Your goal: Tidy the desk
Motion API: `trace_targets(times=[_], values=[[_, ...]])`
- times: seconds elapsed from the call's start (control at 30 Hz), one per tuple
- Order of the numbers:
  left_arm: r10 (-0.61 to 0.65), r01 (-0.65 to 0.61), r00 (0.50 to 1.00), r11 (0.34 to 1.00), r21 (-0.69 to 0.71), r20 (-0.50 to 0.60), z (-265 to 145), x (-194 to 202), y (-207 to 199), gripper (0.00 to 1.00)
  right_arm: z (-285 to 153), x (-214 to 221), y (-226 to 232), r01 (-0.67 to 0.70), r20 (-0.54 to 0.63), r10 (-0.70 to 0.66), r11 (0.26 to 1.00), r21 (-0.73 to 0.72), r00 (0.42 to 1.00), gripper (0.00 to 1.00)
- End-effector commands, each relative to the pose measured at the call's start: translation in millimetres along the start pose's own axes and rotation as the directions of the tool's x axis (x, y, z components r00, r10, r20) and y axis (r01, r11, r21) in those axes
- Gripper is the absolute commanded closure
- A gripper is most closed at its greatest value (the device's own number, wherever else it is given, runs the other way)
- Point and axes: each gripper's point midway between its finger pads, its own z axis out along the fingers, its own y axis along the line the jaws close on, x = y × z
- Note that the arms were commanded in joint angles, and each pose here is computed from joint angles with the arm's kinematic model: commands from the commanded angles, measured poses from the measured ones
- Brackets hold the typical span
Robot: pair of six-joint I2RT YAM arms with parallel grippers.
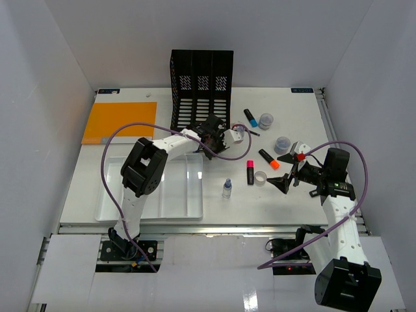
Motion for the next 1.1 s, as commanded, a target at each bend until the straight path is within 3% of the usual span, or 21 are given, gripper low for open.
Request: trace_targets(times=[0.0, 0.13, 0.43, 0.5, 0.57, 0.63, 0.77, 0.87, 1.07], values=[[-0.039, 0.038, 0.999, 0.996, 0.087, 0.012, 0, 2, -18, 0.94, 0, -2, 4, 0.013, 0.019, -0.012, 1.0, -0.019, 1.0, 0.02], [-0.066, 0.062, 0.997, 0.99, 0.127, 0.028, -2, -4, -27, 1.0, 0, -2, 5, 0.011, 0.018, -0.011, 1.0, -0.02, 1.0, 0.02], [-0.068, 0.062, 0.996, 0.994, 0.092, 0.064, -10, -25, -18, 1.0, 0, -2, 4, 0.011, 0.019, -0.011, 1.0, -0.017, 1.0, 0.02], [-0.083, 0.08, 0.994, 0.996, 0.041, 0.069, -16, -32, -8, 0.9, 0, -2, 4, 0.009, 0.02, -0.008, 1.0, -0.017, 1.0, 0.02], [-0.117, 0.12, 0.991, 0.992, -0.043, 0.062, -23, -37, 9, 0.68, 0, -2, 4, 0.01, 0.022, -0.009, 1.0, -0.02, 1.0, 0.02], [-0.135, 0.14, 0.989, 0.986, -0.093, 0.054, -29, -40, 20, 0.54, 0, -2, 5, 0.006, 0.022, -0.005, 1.0, -0.023, 1.0, 0.02], [-0.129, 0.132, 0.991, 0.979, -0.155, 0.03, -35, -43, 35, 0.38, 0, -2, 5, 0.004, 0.024, -0.003, 1.0, -0.026, 1.0, 0.02], [-0.112, 0.107, 0.994, 0.98, -0.166, -0.019, -27, -32, 37, 0.33, 1, -1, 5, -0.002, 0.023, 0.002, 1.0, -0.027, 1.0, 0.02], [-0.075, 0.067, 0.994, 0.993, -0.097, -0.076, -7, -19, 28, 0.32, 2, 2, 5, -0.018, 0.018, 0.018, 0.999, -0.032, 1.0, 0.02]])
